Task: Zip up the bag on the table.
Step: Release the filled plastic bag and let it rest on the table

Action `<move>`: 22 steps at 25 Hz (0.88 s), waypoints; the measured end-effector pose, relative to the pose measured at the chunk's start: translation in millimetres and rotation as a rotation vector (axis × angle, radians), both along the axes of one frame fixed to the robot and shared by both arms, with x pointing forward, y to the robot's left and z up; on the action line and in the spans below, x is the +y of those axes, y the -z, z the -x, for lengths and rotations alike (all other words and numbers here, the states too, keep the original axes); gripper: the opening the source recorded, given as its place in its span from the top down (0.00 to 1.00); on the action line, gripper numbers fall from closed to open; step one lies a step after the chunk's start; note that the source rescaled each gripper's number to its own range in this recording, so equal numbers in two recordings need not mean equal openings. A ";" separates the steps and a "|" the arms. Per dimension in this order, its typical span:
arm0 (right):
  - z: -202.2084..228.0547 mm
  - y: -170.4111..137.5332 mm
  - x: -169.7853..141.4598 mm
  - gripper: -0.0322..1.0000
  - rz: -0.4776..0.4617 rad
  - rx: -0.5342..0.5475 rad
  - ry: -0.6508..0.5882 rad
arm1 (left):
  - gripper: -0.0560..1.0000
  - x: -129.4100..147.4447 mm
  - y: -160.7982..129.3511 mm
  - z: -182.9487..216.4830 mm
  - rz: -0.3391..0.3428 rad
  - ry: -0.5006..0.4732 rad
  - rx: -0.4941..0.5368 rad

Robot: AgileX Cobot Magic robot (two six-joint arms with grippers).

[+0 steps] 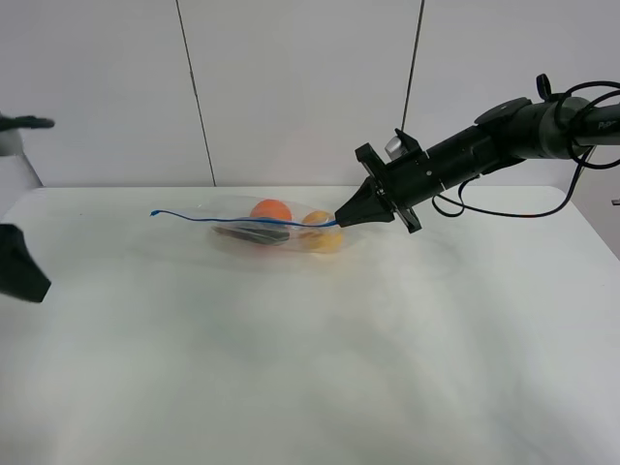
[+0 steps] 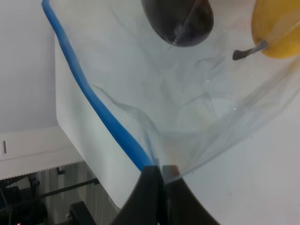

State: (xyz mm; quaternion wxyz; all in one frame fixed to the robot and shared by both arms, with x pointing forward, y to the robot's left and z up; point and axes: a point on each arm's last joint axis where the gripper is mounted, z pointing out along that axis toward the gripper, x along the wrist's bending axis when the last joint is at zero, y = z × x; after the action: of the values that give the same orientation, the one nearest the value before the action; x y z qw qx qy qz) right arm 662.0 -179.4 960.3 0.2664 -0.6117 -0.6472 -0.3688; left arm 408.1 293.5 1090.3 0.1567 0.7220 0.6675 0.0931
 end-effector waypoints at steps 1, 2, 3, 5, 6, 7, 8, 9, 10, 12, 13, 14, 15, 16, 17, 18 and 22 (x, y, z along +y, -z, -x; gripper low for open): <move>0.0 0.0 0.0 0.97 0.000 0.000 0.000 | 0.00 1.3 3.4 10.4 -0.015 -0.004 -0.004; 0.0 0.0 0.0 0.97 0.000 0.000 0.000 | 0.00 2.4 8.8 19.4 -0.027 -0.010 0.001; 0.0 0.0 0.0 0.97 0.000 0.000 0.000 | 0.00 2.9 12.3 29.0 -0.030 -0.020 -0.004; 0.0 0.0 0.0 0.97 0.000 0.000 0.000 | 0.00 3.3 25.9 48.6 -0.031 -0.035 0.003; 0.0 0.0 0.0 0.97 0.000 0.000 0.000 | 0.00 3.3 34.5 57.0 -0.031 -0.039 0.015; 0.0 0.0 0.0 0.97 0.000 0.000 0.000 | 0.00 3.3 40.2 65.7 -0.031 -0.043 0.011; 0.0 0.0 0.0 0.97 0.000 0.000 0.000 | 0.00 3.3 47.0 73.6 -0.031 -0.044 0.005; 0.0 0.0 0.0 0.97 0.000 0.000 0.000 | 0.00 3.3 49.7 79.8 -0.031 -0.046 -0.010; 0.0 0.0 0.0 0.97 0.000 0.000 0.000 | 0.00 3.3 48.7 83.2 -0.030 -0.049 -0.040; 0.0 0.0 0.0 0.97 0.000 0.000 0.000 | 0.00 2.4 44.6 91.1 -0.017 -0.053 -0.107; 0.0 0.0 0.0 0.97 0.000 0.000 0.000 | 0.00 2.0 43.0 94.6 -0.012 -0.054 -0.129; 0.0 0.0 0.0 0.97 0.000 0.000 0.000 | 0.00 1.8 40.9 98.6 -0.010 -0.054 -0.159; 0.1 0.1 -0.1 0.97 0.002 0.000 -0.001 | 0.00 1.7 38.7 103.1 -0.008 -0.055 -0.192; 0.1 0.1 -0.1 0.97 0.002 0.000 -0.001 | 0.00 1.6 36.6 108.2 -0.007 -0.056 -0.230; 0.1 0.1 -0.1 0.97 0.002 0.000 -0.001 | 0.00 1.6 35.0 113.3 -0.007 -0.056 -0.261; 0.1 0.1 -0.1 0.97 0.002 0.000 -0.001 | 0.00 1.5 32.7 120.0 -0.006 -0.056 -0.304; 0.1 0.1 -0.1 0.97 0.002 0.000 -0.001 | 0.00 1.2 26.1 151.6 -0.002 -0.056 -0.499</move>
State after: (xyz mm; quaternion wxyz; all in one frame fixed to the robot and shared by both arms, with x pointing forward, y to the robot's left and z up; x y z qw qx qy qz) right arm 661.9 -179.5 960.2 0.2659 -0.6116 -0.6479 -0.3681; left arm 256.5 294.7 1064.1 0.3132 0.6579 0.6280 0.2735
